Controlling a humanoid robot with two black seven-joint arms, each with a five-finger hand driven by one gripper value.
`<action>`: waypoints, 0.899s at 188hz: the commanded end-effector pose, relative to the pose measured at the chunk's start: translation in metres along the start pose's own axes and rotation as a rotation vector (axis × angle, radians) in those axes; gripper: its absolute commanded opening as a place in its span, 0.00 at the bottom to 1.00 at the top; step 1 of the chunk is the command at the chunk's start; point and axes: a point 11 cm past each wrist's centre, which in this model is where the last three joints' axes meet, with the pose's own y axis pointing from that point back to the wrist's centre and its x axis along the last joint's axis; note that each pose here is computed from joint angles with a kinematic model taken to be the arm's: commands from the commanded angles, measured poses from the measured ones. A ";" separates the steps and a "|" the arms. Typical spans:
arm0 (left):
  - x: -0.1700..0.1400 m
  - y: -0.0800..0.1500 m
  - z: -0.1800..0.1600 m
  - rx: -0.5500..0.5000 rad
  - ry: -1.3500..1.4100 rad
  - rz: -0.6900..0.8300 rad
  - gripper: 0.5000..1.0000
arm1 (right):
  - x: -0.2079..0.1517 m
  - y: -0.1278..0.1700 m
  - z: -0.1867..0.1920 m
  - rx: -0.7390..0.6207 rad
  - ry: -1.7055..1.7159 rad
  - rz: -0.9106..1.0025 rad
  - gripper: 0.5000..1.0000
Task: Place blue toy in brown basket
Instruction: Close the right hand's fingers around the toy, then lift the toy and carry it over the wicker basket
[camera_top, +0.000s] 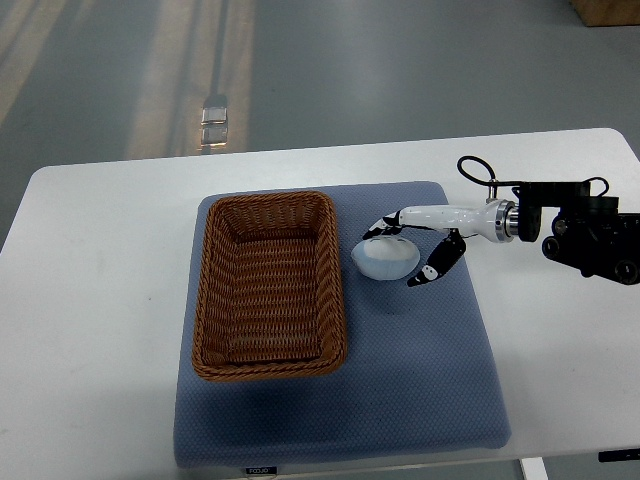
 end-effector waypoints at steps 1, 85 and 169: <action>0.000 0.000 0.001 -0.001 0.000 0.001 1.00 | -0.001 -0.008 0.003 -0.025 0.008 0.010 0.48; 0.000 0.000 0.001 -0.001 0.001 0.001 1.00 | 0.019 -0.007 -0.003 -0.014 0.035 0.064 0.03; 0.000 0.000 0.001 -0.001 0.001 -0.001 1.00 | 0.083 -0.035 -0.080 0.140 0.108 0.158 0.13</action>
